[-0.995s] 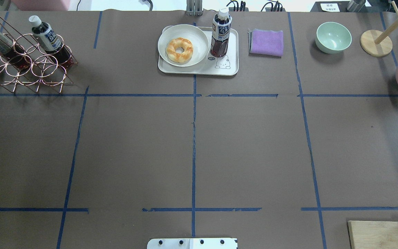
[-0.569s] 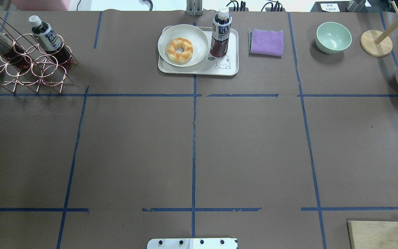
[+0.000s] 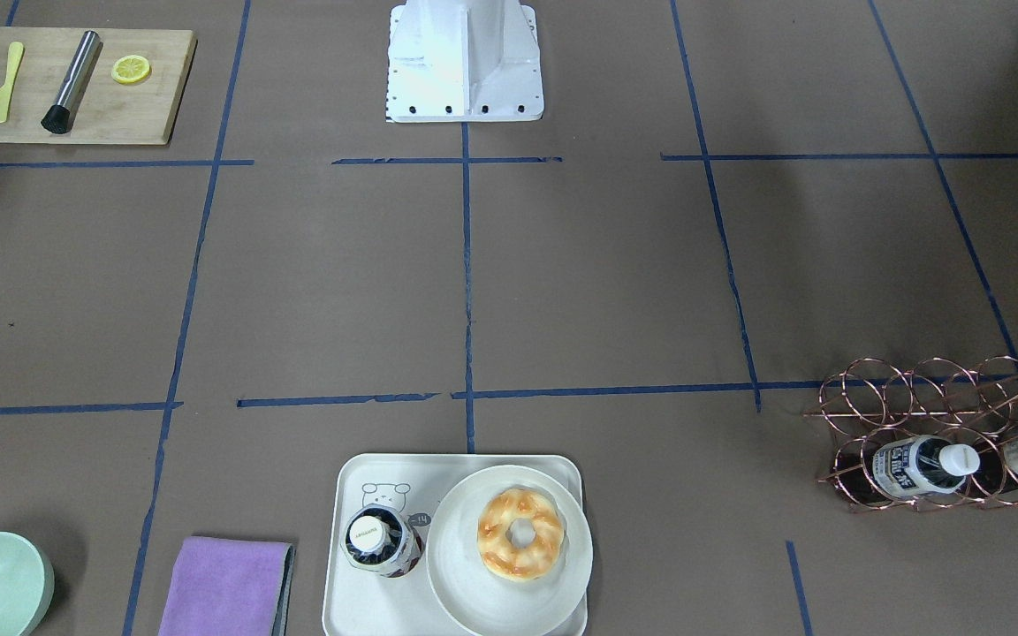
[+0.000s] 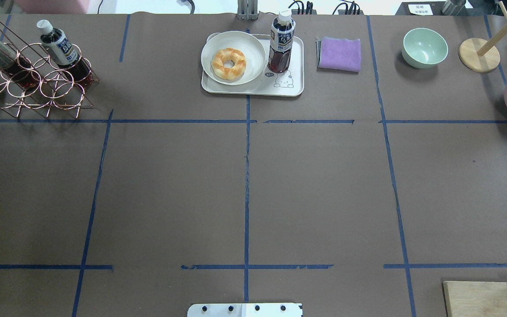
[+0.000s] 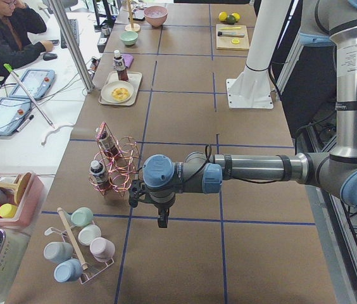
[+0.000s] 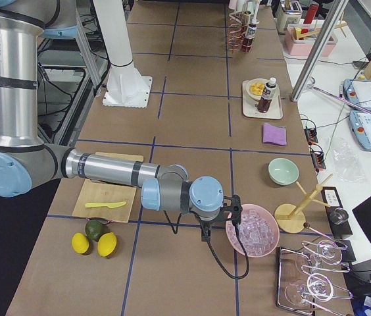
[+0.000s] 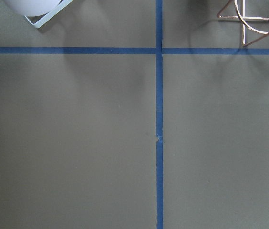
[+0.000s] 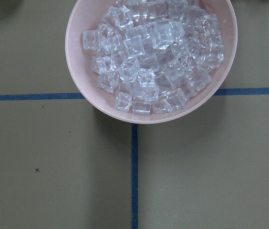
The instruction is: Place tea on tray
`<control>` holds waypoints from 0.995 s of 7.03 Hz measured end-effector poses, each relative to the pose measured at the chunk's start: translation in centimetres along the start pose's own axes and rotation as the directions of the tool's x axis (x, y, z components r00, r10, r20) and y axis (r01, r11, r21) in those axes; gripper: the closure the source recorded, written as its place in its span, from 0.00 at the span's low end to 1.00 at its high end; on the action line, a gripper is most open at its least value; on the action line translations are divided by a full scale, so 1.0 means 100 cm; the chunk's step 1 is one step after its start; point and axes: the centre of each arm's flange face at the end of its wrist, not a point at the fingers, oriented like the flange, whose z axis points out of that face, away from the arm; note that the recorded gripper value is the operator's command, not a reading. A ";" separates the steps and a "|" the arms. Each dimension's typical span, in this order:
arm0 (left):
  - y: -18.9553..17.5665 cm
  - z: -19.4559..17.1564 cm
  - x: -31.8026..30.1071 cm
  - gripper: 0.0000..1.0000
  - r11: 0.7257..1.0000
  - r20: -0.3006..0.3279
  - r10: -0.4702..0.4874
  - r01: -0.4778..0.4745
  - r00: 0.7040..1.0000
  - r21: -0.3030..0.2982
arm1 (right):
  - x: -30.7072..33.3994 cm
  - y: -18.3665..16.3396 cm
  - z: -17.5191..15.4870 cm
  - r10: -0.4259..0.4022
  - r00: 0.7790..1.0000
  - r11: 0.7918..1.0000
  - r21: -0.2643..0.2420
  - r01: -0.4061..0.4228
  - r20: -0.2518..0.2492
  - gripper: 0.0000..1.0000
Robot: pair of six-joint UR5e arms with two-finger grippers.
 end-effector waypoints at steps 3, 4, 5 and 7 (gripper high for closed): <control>0.000 0.000 0.000 0.00 1.000 0.001 0.001 -0.001 1.000 0.001 | -0.003 -0.005 -0.010 0.048 0.999 0.999 -0.025 -0.048 -0.011 0.00; 0.001 0.000 -0.001 0.00 1.000 0.003 0.002 -0.002 1.000 0.001 | -0.003 -0.005 -0.010 0.047 0.999 0.999 -0.025 -0.047 -0.017 0.00; 0.001 0.000 -0.001 0.00 1.000 0.004 0.003 -0.003 1.000 0.002 | -0.003 -0.005 -0.011 0.046 0.999 0.999 -0.025 -0.046 -0.023 0.00; -0.002 -0.001 0.001 0.00 1.000 0.002 0.004 -0.004 1.000 0.004 | -0.002 -0.004 -0.010 0.045 0.999 0.999 -0.025 -0.046 -0.027 0.00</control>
